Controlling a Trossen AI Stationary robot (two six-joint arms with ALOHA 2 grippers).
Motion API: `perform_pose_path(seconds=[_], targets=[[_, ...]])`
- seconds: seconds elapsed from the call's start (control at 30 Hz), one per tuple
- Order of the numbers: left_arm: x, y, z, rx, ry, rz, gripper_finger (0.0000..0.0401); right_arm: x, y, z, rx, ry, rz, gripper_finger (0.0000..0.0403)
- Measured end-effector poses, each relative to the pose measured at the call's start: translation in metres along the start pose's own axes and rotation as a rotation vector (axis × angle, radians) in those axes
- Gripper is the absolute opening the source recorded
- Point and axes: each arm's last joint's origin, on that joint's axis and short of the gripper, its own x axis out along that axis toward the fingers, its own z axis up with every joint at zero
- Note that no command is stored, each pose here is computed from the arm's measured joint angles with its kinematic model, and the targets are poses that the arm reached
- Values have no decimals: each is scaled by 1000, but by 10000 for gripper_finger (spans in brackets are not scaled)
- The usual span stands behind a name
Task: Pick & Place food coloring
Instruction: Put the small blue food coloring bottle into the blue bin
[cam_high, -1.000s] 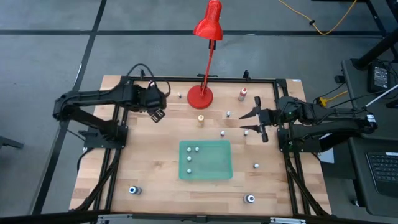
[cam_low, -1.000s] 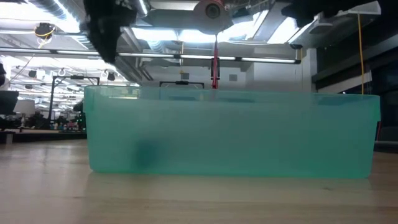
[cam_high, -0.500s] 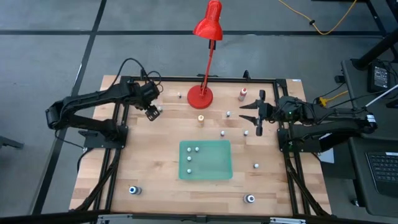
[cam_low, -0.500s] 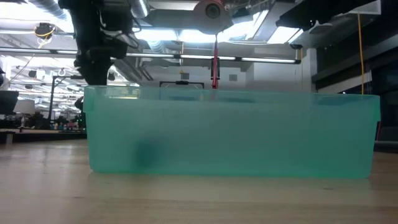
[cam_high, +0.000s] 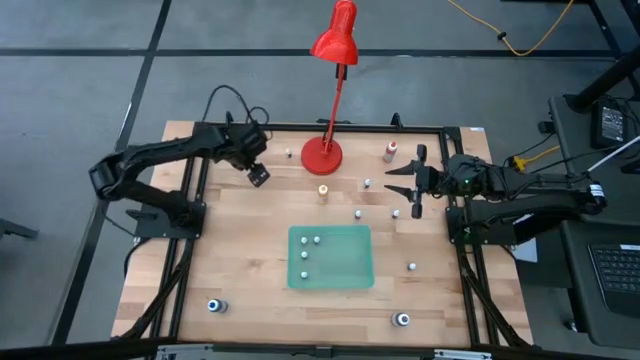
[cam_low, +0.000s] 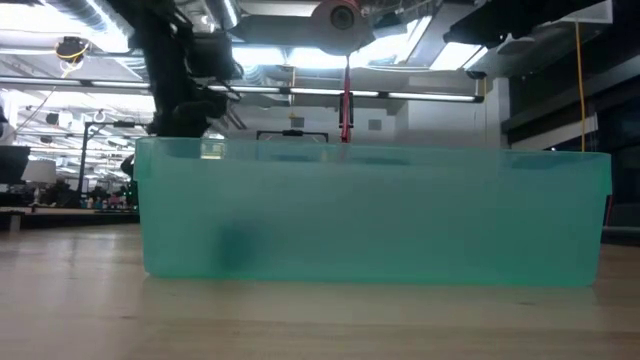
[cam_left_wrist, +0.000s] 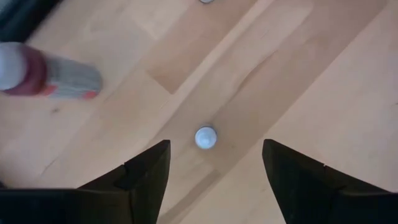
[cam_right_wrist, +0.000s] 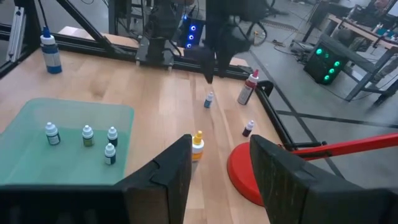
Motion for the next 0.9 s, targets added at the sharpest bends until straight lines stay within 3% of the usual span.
perform_pose_path(seconds=[0.23,0.4,0.9], targets=[[37,-3,4,29,137,31,252,0,0,0,2,0,2,163],[55,-6,8,39,153,33,249,0,0,0,2,0,2,163],[70,2,4,6,183,55,226,0,0,-1,2,5,4,163]])
